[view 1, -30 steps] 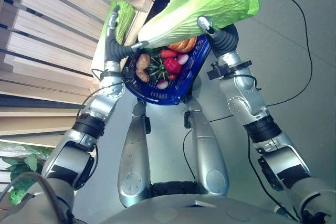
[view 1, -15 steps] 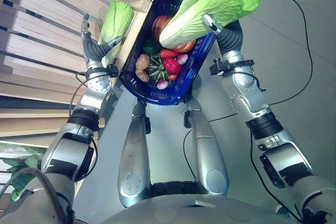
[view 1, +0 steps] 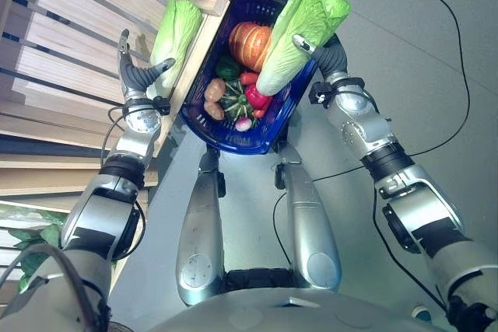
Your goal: Pick up fruits and vegetables into the basket
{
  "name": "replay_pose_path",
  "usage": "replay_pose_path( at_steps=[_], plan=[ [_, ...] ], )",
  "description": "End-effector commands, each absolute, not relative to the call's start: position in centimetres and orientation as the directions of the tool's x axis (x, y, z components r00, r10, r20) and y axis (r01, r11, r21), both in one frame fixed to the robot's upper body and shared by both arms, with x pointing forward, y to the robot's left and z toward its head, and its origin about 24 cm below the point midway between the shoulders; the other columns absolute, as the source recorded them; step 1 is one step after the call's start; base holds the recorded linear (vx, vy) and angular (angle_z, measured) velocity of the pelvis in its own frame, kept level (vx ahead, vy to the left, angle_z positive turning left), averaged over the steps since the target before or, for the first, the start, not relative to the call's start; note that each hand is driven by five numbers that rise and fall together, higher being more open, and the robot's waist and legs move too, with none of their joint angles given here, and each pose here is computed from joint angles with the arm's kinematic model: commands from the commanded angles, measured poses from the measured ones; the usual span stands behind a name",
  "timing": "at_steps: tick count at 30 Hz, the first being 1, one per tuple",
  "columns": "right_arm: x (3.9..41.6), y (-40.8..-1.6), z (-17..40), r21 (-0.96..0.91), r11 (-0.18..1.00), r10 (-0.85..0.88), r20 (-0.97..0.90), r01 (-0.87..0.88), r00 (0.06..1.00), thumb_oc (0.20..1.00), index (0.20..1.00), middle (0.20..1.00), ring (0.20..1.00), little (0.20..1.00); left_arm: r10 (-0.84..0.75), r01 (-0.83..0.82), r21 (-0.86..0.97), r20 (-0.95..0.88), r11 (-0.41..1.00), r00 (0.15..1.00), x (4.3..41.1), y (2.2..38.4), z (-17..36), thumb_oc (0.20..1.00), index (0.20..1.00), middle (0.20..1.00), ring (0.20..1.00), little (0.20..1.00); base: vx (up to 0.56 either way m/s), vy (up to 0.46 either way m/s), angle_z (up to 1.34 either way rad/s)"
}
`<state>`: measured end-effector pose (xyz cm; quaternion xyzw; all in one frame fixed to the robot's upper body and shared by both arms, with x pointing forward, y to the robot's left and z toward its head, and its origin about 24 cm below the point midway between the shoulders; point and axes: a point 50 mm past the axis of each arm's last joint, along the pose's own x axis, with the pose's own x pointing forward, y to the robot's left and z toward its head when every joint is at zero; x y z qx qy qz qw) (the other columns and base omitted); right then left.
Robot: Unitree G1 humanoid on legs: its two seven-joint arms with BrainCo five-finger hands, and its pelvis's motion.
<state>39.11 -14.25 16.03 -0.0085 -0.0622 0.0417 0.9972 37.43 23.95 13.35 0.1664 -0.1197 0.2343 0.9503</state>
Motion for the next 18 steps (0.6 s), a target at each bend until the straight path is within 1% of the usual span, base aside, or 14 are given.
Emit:
replay_pose_path(
  at_steps=[1,5,7,14,18],
  plan=[
    [39.8,-14.7,18.0,0.018,0.996,0.085,0.145,-0.089,0.986,0.2,0.2,0.2,0.2,0.2,0.401,-0.491,0.221,0.352,0.843,0.846,37.9,24.2,15.0,1.0,1.0,1.0,1.0,1.0,0.0,0.0,0.0],
    [41.0,-16.4,16.8,0.027,0.999,0.023,0.041,-0.024,0.999,0.2,0.2,0.2,0.2,0.2,0.366,-0.463,0.225,0.364,0.857,0.856,38.4,23.5,15.6,1.0,1.0,1.0,1.0,1.0,0.01,-0.026,0.06],
    [41.4,-17.0,15.8,0.07,0.998,0.004,-0.03,-0.002,1.0,0.2,0.2,0.2,0.2,0.2,0.352,-0.45,0.222,0.371,0.865,0.859,38.7,23.0,15.9,1.0,1.0,1.0,1.0,1.0,0.0,-0.019,0.06],
    [41.5,-18.9,13.7,0.077,0.994,-0.062,-0.16,0.076,0.985,0.2,0.2,0.2,0.2,0.2,0.325,-0.422,0.194,0.391,0.885,0.861,39.1,21.7,16.5,1.0,1.0,1.0,1.0,1.0,0.0,0.003,0.08],
    [41.5,-19.2,13.1,0.072,0.991,-0.094,-0.209,0.112,0.973,0.2,0.2,0.2,0.2,0.2,0.314,-0.409,0.175,0.402,0.896,0.86,39.2,20.8,16.5,1.0,1.0,1.0,1.0,1.0,-0.01,0.026,0.02]
  ],
)
